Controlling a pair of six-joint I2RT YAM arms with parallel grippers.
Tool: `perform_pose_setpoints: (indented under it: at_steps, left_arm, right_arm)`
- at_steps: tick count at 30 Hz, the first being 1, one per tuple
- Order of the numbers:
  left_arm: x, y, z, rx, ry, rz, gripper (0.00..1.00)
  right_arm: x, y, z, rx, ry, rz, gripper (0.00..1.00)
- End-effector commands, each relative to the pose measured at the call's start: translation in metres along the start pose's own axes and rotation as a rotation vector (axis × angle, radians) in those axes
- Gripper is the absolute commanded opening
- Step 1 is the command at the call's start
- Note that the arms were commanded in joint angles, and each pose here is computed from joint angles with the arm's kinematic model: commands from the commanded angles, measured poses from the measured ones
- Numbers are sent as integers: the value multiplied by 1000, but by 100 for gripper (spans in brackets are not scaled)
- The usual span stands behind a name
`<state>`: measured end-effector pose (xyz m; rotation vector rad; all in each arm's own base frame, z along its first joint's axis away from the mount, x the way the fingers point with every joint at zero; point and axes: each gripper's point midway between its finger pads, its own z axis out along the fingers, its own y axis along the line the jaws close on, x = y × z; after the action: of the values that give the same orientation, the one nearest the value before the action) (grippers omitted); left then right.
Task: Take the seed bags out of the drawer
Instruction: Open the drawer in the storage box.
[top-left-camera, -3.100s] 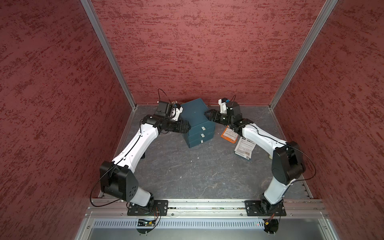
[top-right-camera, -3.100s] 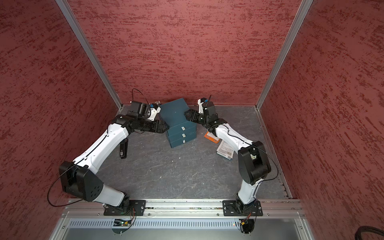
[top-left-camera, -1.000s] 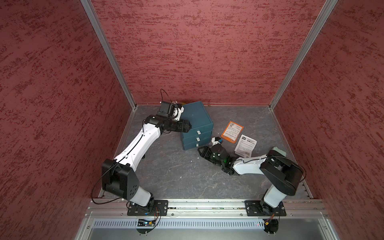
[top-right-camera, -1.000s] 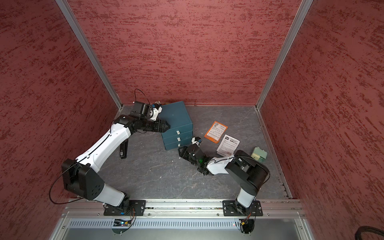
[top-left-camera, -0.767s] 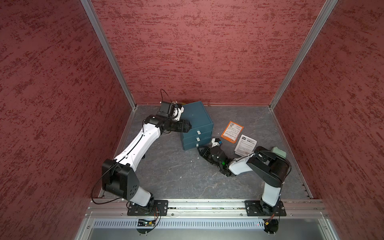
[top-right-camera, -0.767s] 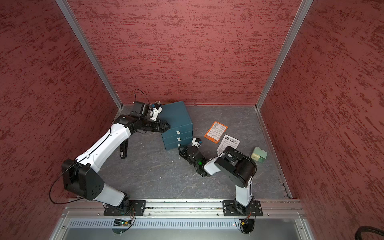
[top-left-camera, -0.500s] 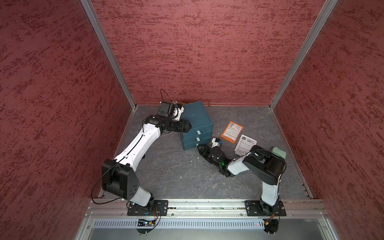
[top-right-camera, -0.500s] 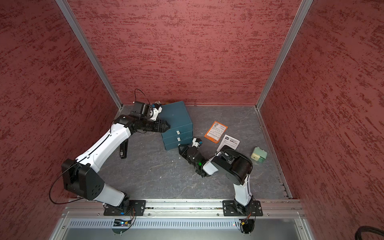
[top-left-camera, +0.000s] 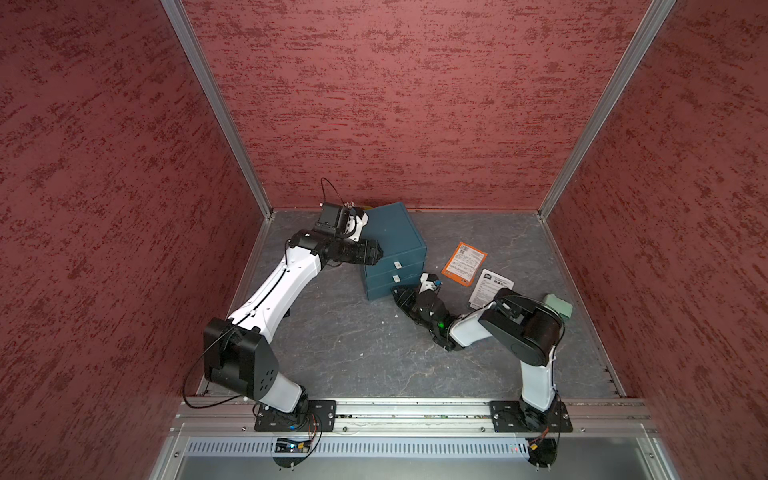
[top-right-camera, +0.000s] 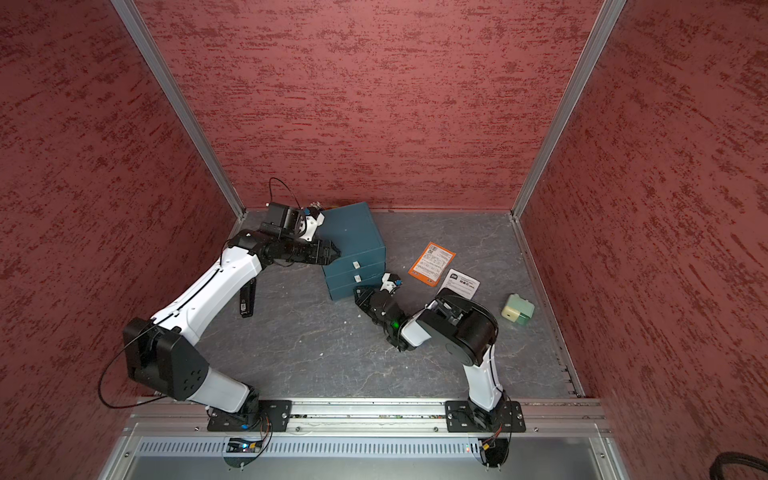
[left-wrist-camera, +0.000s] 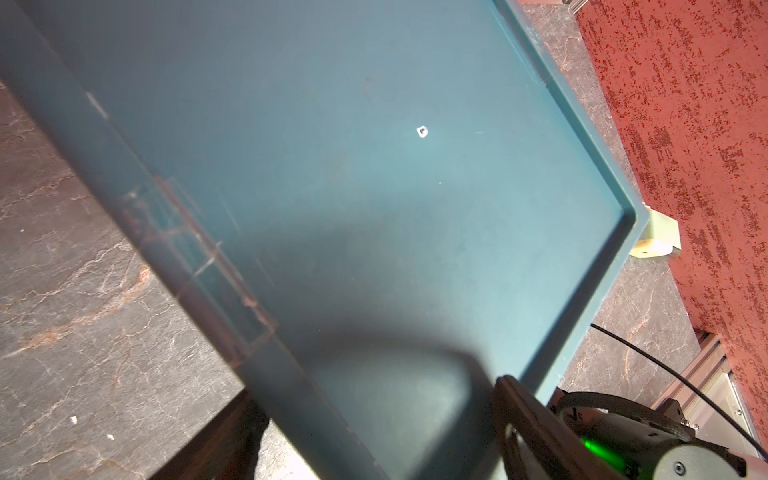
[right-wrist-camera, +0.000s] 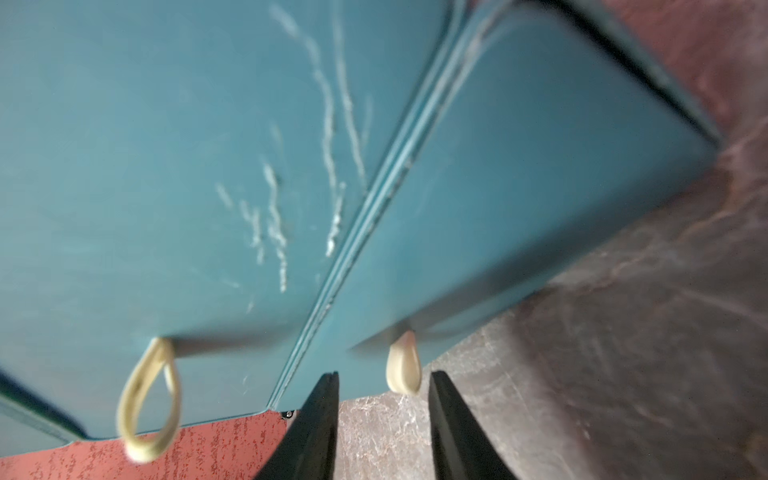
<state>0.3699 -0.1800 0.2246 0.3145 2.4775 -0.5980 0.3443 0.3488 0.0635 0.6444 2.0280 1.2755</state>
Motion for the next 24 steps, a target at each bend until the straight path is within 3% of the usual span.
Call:
perform_pose_setpoints:
  at_steps: [1, 11, 16, 24]
  left_arm:
    - [13, -4, 5, 18, 49, 37, 87]
    - [14, -3, 3, 21, 46, 36, 87]
    - [13, -4, 4, 26, 48, 36, 87]
    - [12, -2, 5, 23, 48, 35, 87]
  right_arm:
    - [-3, 5, 7, -17, -33, 21, 36]
    - [-7, 2, 11, -19, -69, 46, 16]
    - [-4, 0, 9, -5, -54, 42, 0]
    - [6, -6, -10, 18, -27, 38, 0]
